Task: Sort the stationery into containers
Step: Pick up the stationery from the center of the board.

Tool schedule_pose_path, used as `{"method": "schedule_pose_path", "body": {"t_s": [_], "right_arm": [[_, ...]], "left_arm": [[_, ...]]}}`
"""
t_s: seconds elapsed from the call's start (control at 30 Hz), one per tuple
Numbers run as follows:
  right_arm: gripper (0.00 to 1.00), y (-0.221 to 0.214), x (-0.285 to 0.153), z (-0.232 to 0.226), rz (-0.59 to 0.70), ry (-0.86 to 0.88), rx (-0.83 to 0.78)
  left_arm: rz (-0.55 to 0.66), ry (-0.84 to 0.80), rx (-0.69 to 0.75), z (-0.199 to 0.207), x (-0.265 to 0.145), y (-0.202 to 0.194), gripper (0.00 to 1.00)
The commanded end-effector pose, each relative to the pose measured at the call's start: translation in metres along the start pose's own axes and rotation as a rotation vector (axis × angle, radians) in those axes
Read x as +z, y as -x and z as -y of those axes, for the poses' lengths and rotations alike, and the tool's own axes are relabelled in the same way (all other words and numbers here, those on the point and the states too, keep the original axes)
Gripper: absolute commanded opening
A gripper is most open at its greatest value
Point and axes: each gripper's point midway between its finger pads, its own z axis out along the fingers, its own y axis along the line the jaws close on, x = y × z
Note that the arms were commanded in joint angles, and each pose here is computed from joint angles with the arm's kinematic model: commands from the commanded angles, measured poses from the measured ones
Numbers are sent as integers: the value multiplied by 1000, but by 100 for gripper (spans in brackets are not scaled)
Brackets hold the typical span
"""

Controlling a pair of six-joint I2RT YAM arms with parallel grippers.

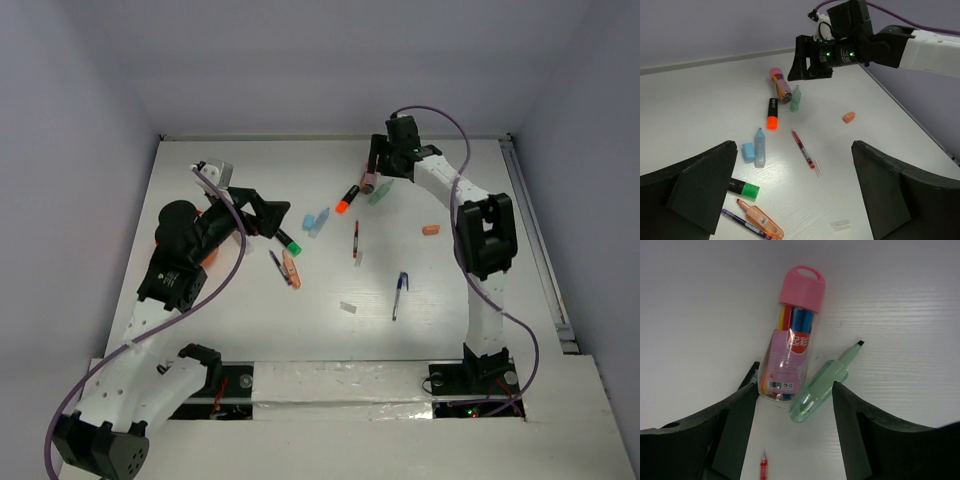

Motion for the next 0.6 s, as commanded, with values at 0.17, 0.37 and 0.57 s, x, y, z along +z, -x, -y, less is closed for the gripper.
{"method": "schedule_pose_path", "body": {"t_s": [0.17,0.37,0.57], "right_arm": [[69,1,21,-28,-14,60,13],[71,-11,43,-32,-50,69,33],[71,-19,56,-29,-70,49,42]], "left_arm": [[28,20,14,-5,3,8,99],[21,21,12,-6,5,6,99],[20,21,9,-6,5,6,99]]}}
